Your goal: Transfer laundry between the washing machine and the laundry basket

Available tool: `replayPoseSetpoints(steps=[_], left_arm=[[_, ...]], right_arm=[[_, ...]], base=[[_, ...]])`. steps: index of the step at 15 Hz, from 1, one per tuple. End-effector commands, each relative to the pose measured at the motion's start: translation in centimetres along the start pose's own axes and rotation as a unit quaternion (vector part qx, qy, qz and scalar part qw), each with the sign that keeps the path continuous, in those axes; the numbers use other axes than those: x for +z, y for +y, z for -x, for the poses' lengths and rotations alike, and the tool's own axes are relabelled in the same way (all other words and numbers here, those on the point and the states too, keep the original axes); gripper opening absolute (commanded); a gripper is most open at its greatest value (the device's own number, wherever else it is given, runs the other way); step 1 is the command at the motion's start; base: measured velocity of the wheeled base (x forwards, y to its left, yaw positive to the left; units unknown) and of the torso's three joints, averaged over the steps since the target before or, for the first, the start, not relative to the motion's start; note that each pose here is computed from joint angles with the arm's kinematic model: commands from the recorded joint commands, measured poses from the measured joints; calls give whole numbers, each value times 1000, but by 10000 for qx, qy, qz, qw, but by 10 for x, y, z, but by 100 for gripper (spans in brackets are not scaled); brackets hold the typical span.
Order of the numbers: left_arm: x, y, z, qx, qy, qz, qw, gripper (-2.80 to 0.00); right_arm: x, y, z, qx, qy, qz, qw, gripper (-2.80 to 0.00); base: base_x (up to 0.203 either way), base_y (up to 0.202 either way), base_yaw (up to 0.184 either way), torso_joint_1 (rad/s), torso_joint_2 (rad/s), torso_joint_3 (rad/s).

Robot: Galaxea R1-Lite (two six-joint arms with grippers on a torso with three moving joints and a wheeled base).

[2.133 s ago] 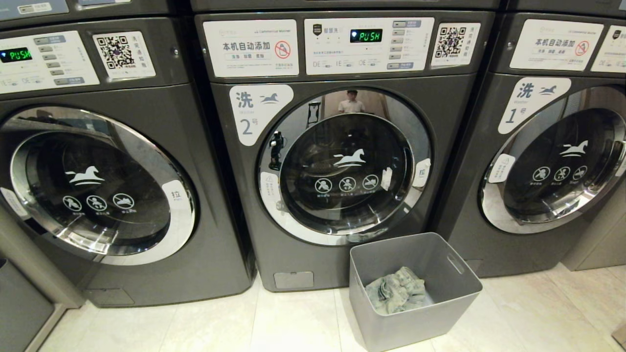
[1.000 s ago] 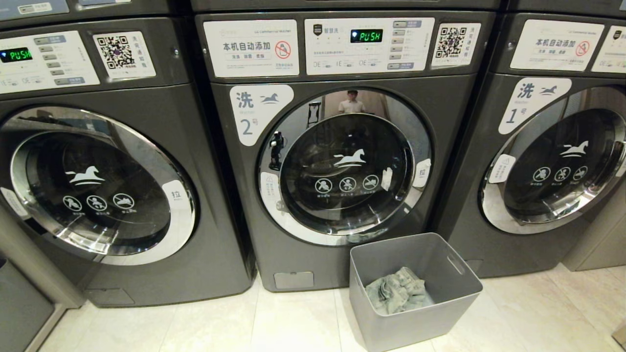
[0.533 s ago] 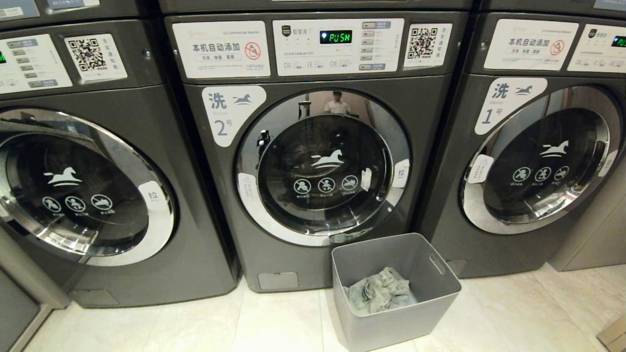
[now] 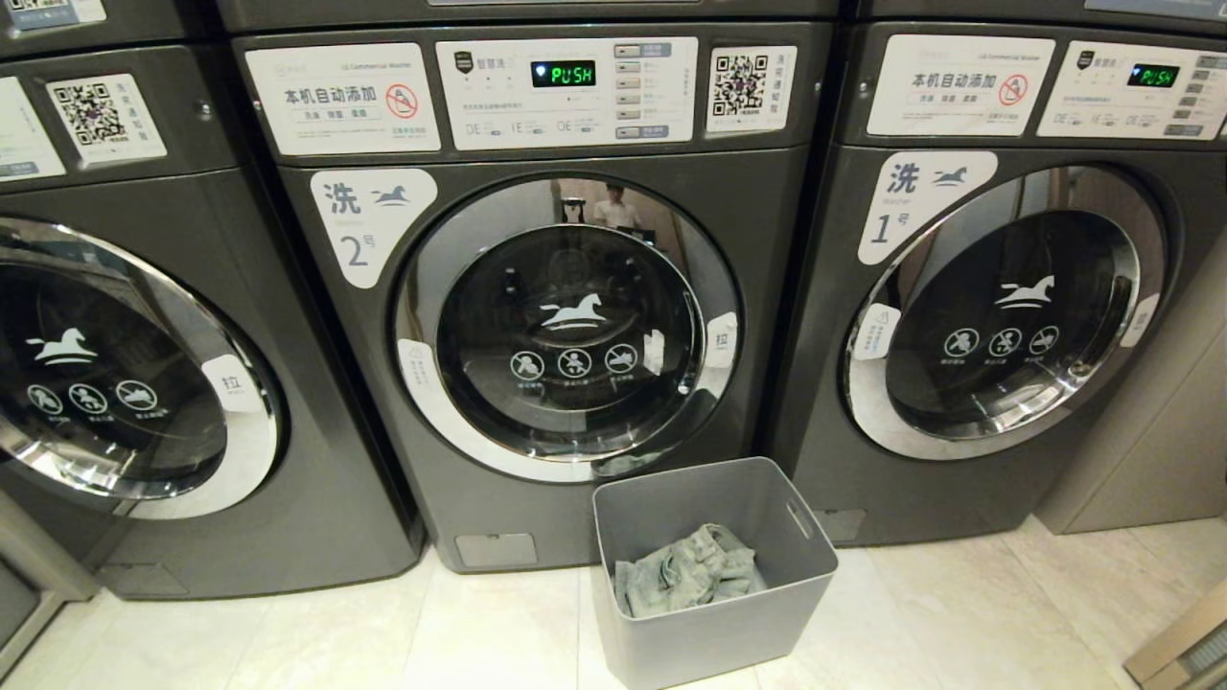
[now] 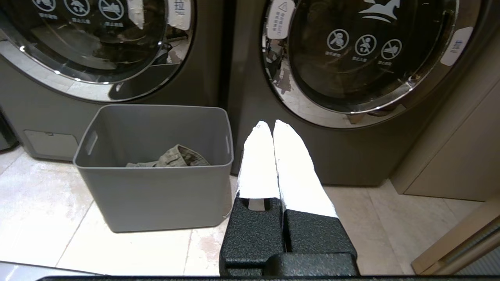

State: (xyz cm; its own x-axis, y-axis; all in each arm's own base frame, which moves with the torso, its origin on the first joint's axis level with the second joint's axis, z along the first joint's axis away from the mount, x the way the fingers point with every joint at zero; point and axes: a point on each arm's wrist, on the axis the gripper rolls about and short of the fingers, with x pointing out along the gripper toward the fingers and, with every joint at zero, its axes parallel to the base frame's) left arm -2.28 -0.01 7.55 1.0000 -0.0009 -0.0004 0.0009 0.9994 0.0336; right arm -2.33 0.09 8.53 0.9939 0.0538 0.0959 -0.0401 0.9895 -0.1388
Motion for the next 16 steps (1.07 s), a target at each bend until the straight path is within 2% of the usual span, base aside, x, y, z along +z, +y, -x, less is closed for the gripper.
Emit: replayPoseSetpoints(steps=[1, 12, 16], left_arm=[[0, 0, 0, 5, -10, -6, 10000, -280], [0, 0, 0, 5, -17, -1, 10000, -280], [0, 0, 0, 5, -17, -1, 10000, -280]], right_arm=[[-11, 1, -2, 34, 195, -4, 9998, -280], [-11, 1, -2, 49, 185, -4, 9998, -280], [-11, 1, -2, -10, 177, -156, 9997, -280]], base=[[0, -201, 1, 11, 2, 1], [0, -195, 1, 2, 2, 4], [0, -52, 0, 2, 2, 3]])
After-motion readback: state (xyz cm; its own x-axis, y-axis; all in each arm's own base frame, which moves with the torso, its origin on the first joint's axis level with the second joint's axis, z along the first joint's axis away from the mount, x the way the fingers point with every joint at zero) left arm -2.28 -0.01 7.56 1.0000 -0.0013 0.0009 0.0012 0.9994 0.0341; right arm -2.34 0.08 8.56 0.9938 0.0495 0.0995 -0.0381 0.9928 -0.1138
